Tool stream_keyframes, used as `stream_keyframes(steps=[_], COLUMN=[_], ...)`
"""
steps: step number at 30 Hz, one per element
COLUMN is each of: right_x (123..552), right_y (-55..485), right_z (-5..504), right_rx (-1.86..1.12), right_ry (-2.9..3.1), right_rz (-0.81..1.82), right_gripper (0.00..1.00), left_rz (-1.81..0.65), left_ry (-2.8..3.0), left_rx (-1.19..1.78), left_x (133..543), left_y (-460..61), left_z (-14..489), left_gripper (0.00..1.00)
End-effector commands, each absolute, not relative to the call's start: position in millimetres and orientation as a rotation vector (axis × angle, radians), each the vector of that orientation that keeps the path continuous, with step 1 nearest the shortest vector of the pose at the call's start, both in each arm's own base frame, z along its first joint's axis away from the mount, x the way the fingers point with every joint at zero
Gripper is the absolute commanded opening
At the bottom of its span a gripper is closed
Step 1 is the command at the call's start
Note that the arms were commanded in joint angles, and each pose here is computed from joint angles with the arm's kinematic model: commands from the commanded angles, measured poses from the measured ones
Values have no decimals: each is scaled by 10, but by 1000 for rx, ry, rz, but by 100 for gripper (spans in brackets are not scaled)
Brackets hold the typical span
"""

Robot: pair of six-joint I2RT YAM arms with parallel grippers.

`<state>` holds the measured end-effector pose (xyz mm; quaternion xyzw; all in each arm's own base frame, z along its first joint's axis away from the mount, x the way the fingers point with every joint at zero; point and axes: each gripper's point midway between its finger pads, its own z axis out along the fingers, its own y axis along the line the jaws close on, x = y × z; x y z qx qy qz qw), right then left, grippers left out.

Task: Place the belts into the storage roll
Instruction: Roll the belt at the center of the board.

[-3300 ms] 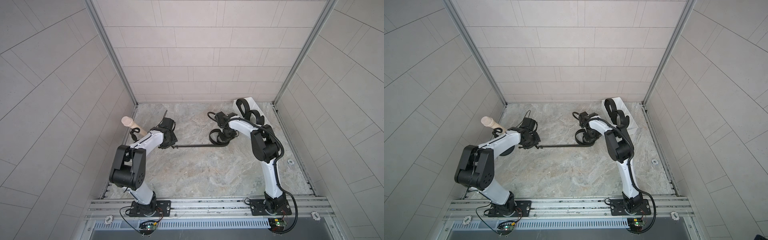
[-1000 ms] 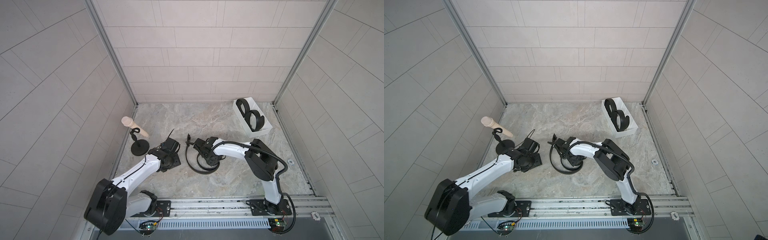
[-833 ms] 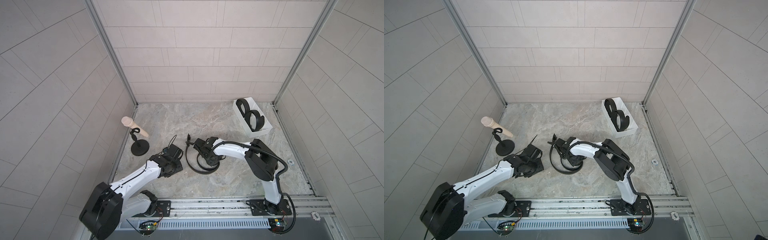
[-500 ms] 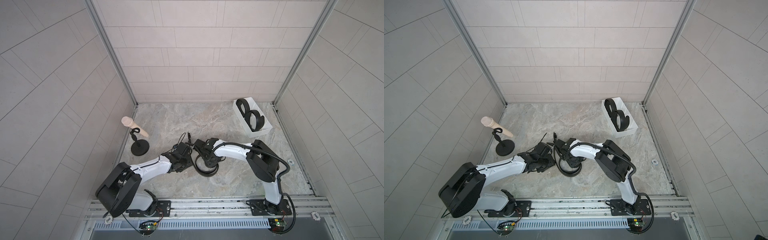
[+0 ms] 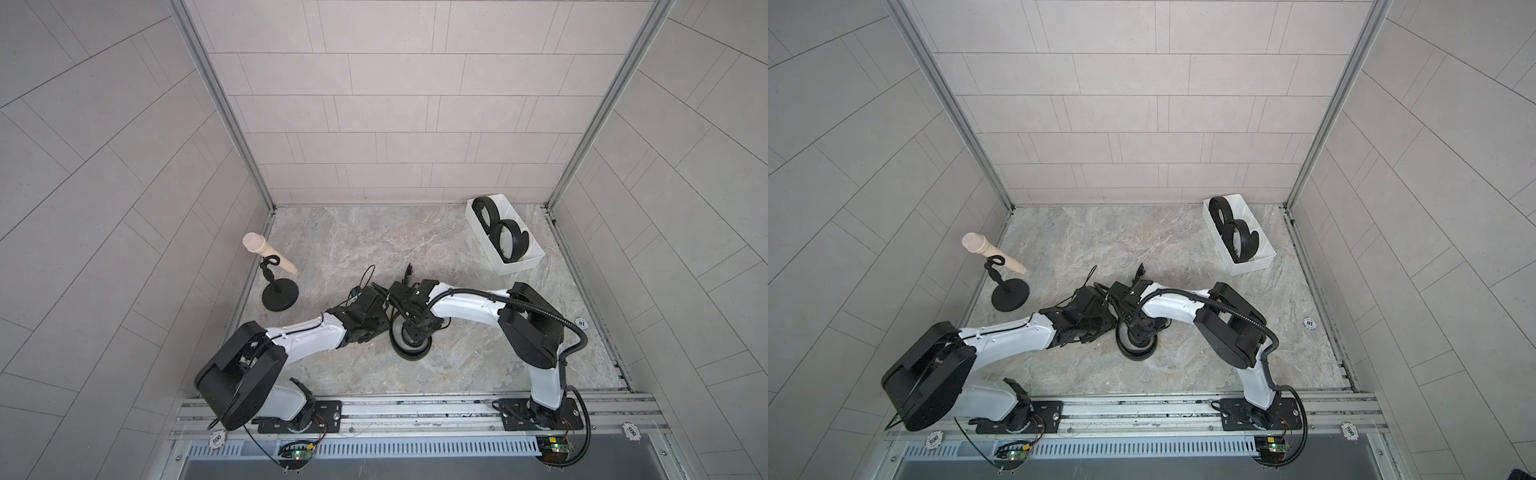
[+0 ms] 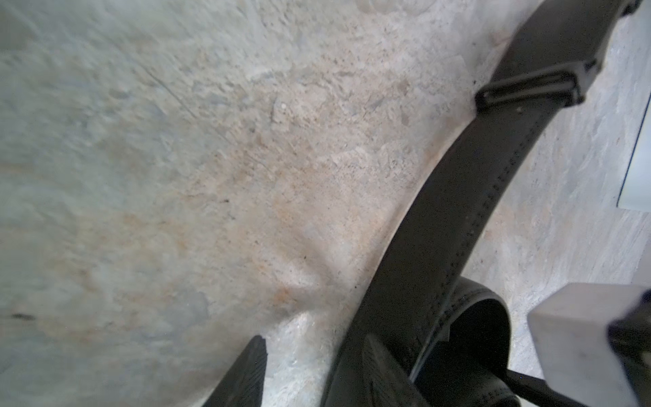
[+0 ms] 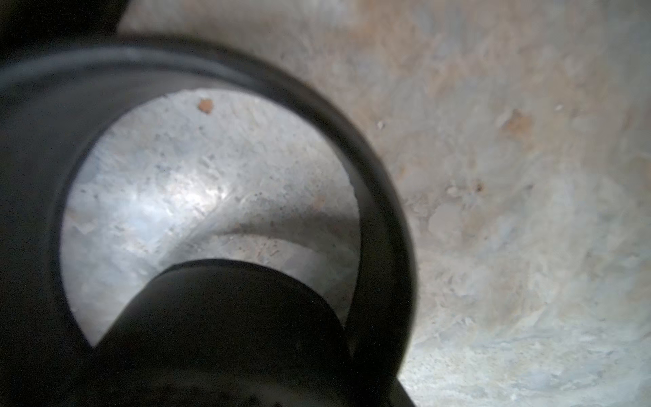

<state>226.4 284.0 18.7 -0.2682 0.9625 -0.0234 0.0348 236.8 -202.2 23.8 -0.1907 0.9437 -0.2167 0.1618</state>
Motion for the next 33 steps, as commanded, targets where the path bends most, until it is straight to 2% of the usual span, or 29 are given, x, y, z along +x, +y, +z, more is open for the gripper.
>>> stream_keyframes(steps=[1,6,9,16,24,27,33], right_x=[2094,2108,2127,2136,2144,2142,2143], right_y=[3030,3009,2997,2980,2989,2990,3012], right_z=[72,102,147,76,61,62,75], right_rx=[-867,-818,-786,-774,-761,-756,-747], right_ry=[2990,2999,2992,3010,3013,3013,3012], right_rz=[37,86,119,127,145,155,179], right_gripper=[44,56,59,54,53,53,53], left_rz=[-694,-711,-712,-792,-867,-837,-669], left_ry=[2654,2643,2650,2604,2619,2666,2791], left_rx=[-422,-355,-330,-251,-92,-62,-47], left_x=[2333,2299,2258,2195,2024,1945,1831], left_y=[-2243,-2268,-2247,-2277,-2370,-2335,-2179], left_z=[388,433,410,496,527,435,180], left_gripper=[50,56,56,60,65,63,51])
